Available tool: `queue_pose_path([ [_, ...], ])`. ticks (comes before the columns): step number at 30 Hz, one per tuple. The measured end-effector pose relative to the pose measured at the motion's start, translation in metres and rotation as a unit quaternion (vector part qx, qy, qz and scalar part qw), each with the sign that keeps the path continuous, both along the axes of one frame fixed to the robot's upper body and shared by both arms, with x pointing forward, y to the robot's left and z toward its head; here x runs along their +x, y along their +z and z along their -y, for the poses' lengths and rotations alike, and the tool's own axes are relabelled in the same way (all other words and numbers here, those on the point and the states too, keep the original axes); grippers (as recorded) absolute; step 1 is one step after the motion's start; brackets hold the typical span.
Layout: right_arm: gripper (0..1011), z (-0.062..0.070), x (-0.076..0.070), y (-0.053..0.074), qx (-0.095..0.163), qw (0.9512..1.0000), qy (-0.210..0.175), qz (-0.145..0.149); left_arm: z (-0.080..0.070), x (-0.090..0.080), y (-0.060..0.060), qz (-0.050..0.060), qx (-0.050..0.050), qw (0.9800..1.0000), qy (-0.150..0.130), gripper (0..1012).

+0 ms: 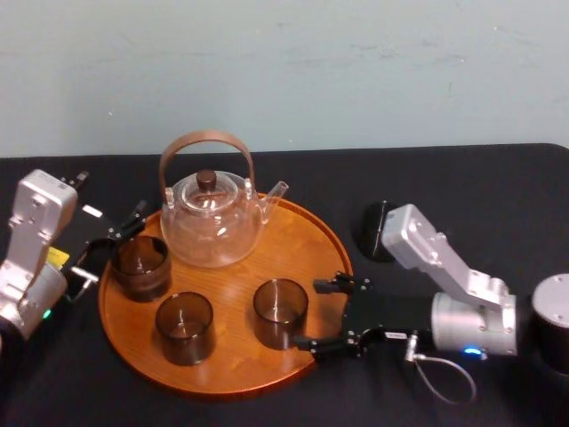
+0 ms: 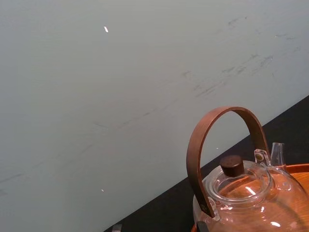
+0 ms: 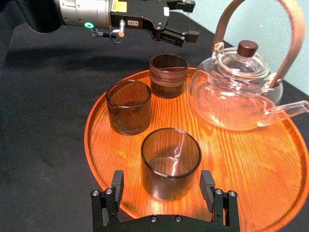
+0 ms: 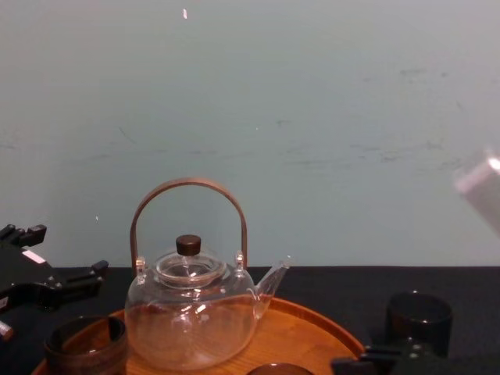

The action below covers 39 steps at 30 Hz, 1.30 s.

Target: Pick up the glass from the table and place it on the tray.

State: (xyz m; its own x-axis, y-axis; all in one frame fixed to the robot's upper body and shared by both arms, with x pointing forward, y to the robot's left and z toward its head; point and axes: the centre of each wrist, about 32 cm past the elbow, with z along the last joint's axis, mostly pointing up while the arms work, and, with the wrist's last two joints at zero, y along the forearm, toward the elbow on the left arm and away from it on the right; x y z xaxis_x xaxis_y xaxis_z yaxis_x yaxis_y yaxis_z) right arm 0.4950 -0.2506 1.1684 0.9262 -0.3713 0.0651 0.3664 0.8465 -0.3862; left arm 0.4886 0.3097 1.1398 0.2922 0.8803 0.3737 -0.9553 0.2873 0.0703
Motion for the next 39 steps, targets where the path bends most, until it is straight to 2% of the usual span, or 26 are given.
queue_pose_path([
  [1,1002,0.0,0.0,0.0,0.0,1.0,0.0,0.0,0.0,0.0,0.0,0.0,0.0,1.0,0.0,1001],
  [3,1002,0.01,-0.006,0.003,0.002,1.0,-0.004,0.006,0.0,0.0,0.0,0.0,0.0,1.0,0.0,1001],
  [6,1002,0.017,-0.011,0.005,0.006,0.9999,-0.012,0.01,0.0,0.0,0.0,0.0,0.0,1.0,0.0,1001],
  [10,1002,0.032,-0.019,0.008,0.013,0.9991,-0.036,0.02,0.0,0.0,0.0,0.0,0.0,1.0,0.0,1001],
  [11,1002,0.032,-0.019,0.008,0.013,0.9991,-0.036,0.02,0.0,0.0,0.0,0.0,0.0,1.0,0.0,1001],
  [12,1002,0.039,-0.023,0.01,0.016,0.9984,-0.049,0.025,0.0,0.0,0.0,0.0,0.0,1.0,0.0,1001],
  [22,1002,0.061,-0.034,0.014,0.027,0.9939,-0.1,0.04,0.0,0.0,0.0,0.0,0.0,1.0,0.0,1001],
  [30,1002,0.069,-0.04,0.012,0.037,0.9862,-0.156,0.04,0.0,0.0,0.0,0.0,0.0,1.0,0.0,1001],
  [32,1002,0.07,-0.041,0.011,0.038,0.9819,-0.182,0.037,0.0,0.0,0.0,0.0,0.0,1.0,0.0,1001],
  [39,1002,0.071,-0.036,0.007,0.035,0.9732,-0.226,0.022,0.0,0.0,0.0,0.0,0.0,1.0,0.0,1001],
])
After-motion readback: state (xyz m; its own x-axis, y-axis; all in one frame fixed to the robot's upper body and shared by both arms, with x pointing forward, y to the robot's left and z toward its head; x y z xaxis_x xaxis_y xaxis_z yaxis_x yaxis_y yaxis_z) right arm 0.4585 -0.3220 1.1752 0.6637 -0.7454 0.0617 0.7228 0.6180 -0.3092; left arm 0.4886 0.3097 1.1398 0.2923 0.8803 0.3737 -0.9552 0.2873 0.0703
